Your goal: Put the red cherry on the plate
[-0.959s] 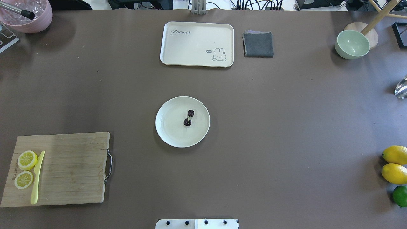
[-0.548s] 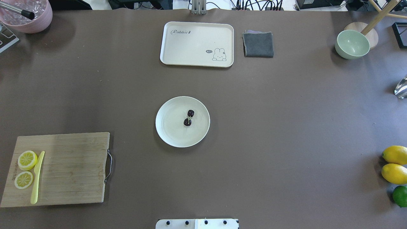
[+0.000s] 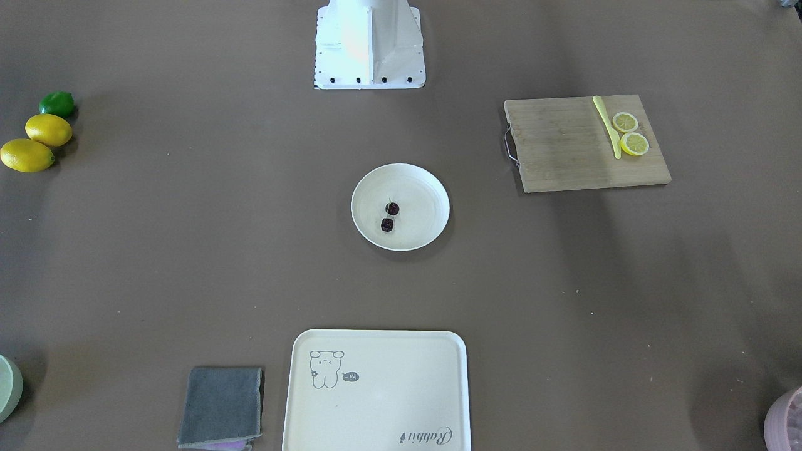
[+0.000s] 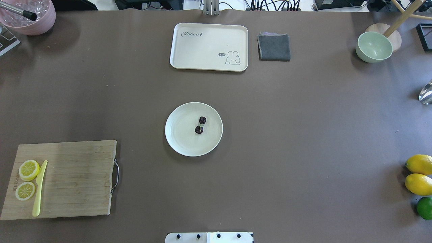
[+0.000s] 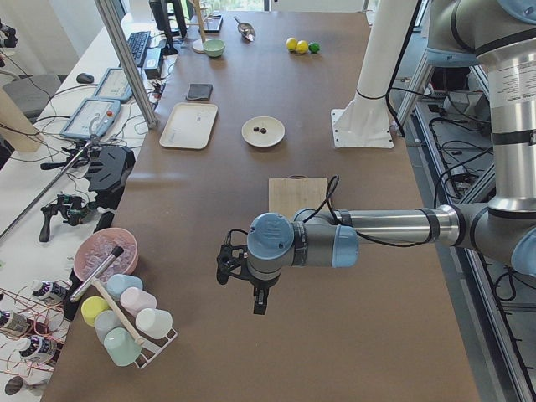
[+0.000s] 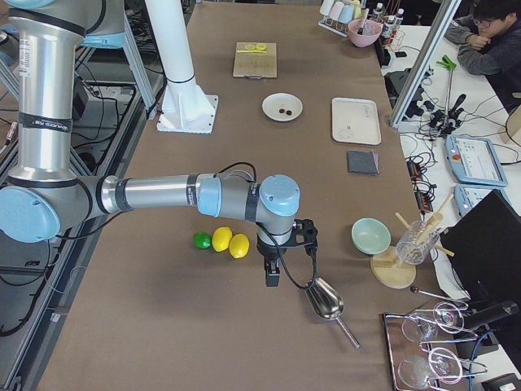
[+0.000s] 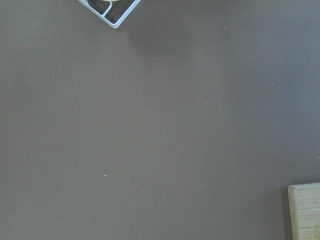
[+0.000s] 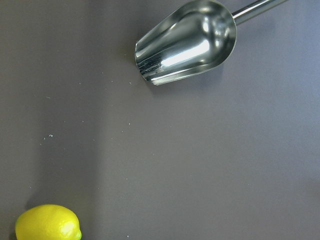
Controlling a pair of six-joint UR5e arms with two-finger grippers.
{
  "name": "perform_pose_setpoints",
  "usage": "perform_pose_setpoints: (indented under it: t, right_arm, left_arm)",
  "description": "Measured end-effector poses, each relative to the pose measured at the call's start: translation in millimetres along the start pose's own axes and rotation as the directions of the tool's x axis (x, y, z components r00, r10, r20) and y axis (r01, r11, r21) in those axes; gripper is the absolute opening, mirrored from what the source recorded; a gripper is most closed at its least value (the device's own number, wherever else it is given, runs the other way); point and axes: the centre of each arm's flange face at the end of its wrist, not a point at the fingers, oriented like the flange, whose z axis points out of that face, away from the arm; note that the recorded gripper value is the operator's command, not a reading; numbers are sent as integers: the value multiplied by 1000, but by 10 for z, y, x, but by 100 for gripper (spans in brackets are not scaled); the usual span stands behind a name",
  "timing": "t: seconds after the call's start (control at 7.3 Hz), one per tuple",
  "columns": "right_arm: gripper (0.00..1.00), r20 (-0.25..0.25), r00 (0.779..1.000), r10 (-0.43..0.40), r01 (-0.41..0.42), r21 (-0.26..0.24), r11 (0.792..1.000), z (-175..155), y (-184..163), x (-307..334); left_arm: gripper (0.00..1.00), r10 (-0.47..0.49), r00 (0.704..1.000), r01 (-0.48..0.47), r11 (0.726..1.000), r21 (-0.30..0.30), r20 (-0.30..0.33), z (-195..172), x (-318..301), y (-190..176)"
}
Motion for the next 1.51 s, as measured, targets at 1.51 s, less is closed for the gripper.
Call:
perform_pose_setpoints:
  t: [1.51]
  right_arm:
    - [100,-5,1000,7,-7,0,1000,-1,0,4]
  left_arm:
    - [98,-2,1000,2,1000,-3,-1,16,-9,3]
